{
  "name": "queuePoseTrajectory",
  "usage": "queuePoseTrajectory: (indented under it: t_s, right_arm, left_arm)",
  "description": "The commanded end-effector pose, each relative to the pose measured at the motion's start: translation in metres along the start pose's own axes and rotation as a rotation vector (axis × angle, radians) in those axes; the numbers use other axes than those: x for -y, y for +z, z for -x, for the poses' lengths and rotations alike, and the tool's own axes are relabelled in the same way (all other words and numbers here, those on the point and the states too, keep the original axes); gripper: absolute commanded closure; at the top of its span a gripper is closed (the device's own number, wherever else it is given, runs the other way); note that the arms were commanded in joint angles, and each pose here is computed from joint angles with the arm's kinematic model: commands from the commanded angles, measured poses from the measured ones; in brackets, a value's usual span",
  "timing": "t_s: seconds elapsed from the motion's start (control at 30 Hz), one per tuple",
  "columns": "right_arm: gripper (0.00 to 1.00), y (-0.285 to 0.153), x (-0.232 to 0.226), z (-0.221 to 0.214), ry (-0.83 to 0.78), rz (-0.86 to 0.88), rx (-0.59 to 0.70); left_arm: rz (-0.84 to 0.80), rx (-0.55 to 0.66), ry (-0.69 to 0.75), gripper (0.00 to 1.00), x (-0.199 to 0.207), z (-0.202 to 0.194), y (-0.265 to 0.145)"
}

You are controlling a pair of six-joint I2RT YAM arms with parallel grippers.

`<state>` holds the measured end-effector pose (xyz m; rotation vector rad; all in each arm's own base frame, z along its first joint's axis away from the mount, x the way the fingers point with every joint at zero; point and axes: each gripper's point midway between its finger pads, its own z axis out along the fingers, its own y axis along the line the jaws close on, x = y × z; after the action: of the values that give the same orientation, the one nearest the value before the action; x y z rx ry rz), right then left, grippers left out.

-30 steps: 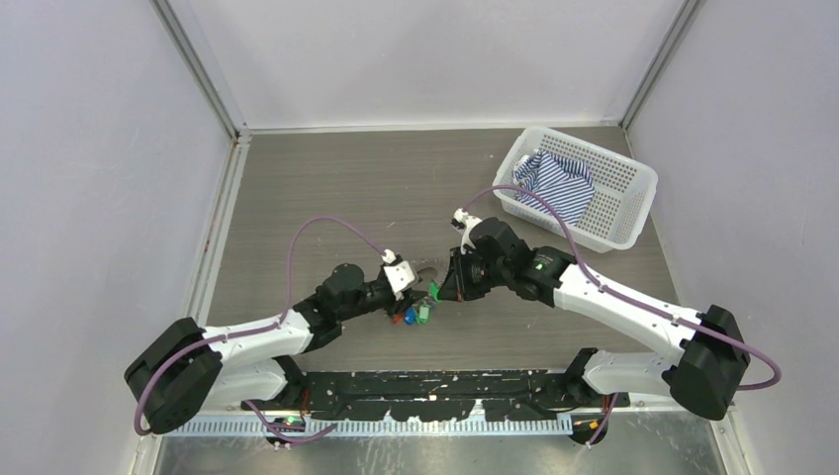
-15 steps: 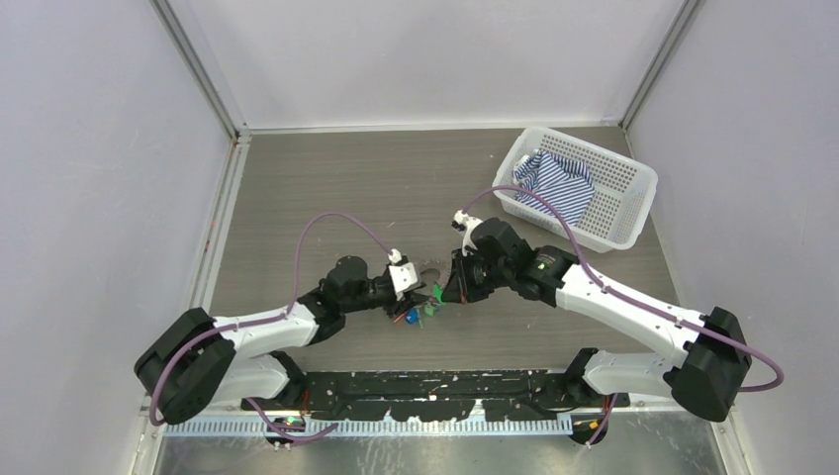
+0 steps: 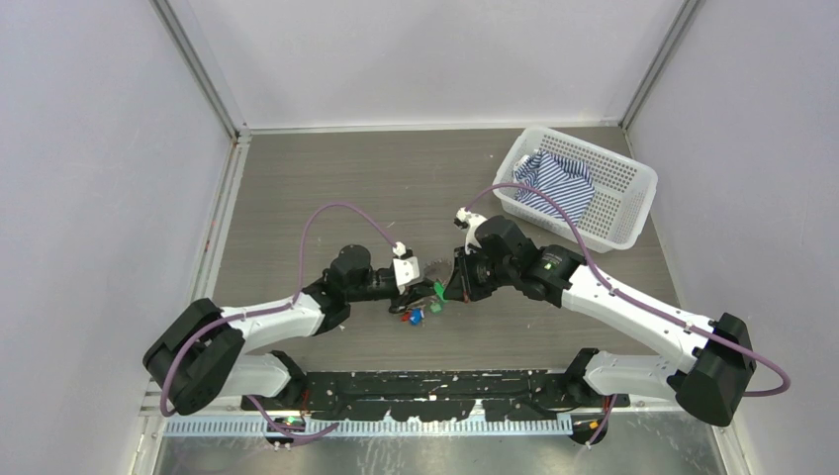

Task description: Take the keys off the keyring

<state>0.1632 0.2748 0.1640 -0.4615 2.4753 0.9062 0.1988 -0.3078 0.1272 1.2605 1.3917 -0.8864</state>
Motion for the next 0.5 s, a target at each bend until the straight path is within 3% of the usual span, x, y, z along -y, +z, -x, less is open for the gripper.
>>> queuePoseTrajectory:
  t_s: [0.0, 0.47]
  right_arm:
    - [0.99, -0.0162, -0.0178, 0.0260, -0.040, 0.047, 0.087]
    - [0.99, -0.0160, -0.0179, 0.0267, -0.037, 0.046, 0.088]
  left_arm:
    - [-0.050, 0.051, 0.029, 0.82, 0.0006, 0.0189, 0.0052]
    - [-0.060, 0.070, -0.007, 0.96, 0.0013, 0.0178, 0.0102]
